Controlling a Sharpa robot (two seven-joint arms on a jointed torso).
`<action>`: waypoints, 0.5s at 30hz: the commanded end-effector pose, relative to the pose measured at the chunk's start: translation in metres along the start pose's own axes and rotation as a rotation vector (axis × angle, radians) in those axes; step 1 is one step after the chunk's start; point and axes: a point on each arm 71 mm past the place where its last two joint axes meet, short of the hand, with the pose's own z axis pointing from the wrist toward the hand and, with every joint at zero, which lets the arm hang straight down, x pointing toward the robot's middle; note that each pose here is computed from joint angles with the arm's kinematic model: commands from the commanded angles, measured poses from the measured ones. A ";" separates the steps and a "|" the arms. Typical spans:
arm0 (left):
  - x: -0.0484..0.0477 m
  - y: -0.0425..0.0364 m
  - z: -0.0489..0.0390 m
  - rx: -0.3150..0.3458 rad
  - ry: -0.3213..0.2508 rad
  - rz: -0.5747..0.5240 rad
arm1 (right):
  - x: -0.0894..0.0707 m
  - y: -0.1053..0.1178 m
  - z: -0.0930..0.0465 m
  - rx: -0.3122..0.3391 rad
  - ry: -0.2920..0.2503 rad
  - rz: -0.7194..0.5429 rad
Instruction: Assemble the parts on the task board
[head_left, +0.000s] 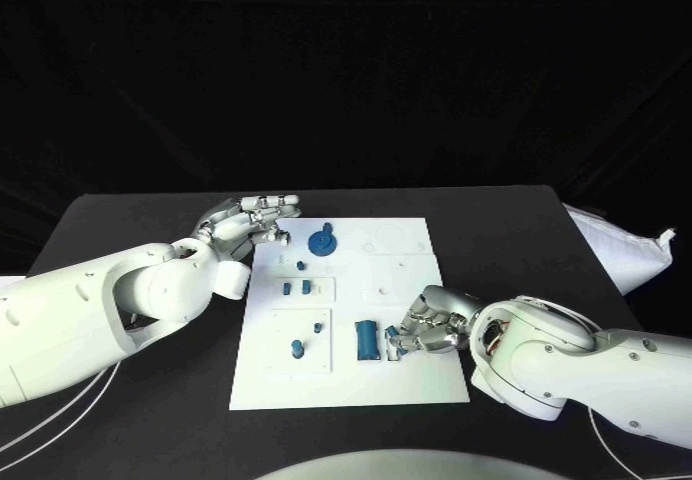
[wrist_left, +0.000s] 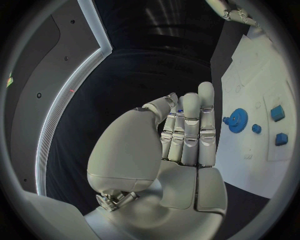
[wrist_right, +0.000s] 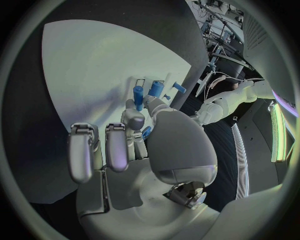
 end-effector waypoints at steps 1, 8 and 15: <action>0.0031 -0.0005 0.0002 0.004 0.023 -0.003 | 0.004 0.000 0.001 0.012 0.039 -0.022; 0.0033 -0.0003 0.0004 0.003 0.024 -0.003 | 0.006 0.000 0.004 0.017 0.058 -0.051; 0.0031 -0.0002 0.0005 0.001 0.024 -0.003 | 0.007 0.000 0.005 0.016 0.070 -0.073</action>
